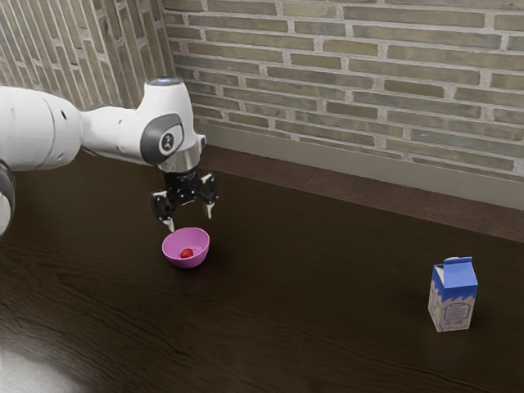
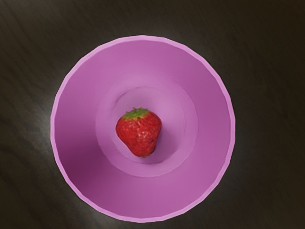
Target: Take strawberry from the bowl
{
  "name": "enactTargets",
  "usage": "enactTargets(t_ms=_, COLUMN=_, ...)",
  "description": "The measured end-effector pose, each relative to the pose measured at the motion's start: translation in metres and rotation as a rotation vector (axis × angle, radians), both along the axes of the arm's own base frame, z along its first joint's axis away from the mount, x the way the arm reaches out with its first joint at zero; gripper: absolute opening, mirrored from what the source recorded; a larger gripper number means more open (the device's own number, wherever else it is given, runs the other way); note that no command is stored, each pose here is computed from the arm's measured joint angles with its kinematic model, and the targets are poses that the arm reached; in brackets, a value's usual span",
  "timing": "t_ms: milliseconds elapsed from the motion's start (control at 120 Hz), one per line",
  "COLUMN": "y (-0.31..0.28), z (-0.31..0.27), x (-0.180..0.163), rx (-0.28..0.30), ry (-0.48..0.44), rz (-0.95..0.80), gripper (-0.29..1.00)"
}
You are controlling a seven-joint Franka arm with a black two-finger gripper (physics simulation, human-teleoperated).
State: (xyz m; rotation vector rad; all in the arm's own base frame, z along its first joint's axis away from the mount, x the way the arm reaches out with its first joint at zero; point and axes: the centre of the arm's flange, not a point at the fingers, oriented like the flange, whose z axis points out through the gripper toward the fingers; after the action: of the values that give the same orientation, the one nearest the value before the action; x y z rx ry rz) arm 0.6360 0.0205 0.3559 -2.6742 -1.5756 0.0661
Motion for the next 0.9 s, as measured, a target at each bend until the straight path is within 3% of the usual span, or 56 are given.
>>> enactTargets(t_ms=142, y=0.007, z=-0.017, x=-0.004, rx=0.004, ry=-0.014, rz=0.074, gripper=0.66)
enactTargets(t_ms=517, y=0.020, z=-0.026, x=-0.014, rx=0.012, ry=-0.049, rz=0.193, gripper=0.45)
enactTargets(t_ms=900, y=0.022, z=-0.051, x=-0.013, rx=0.028, ry=-0.056, rz=0.199, gripper=0.35)
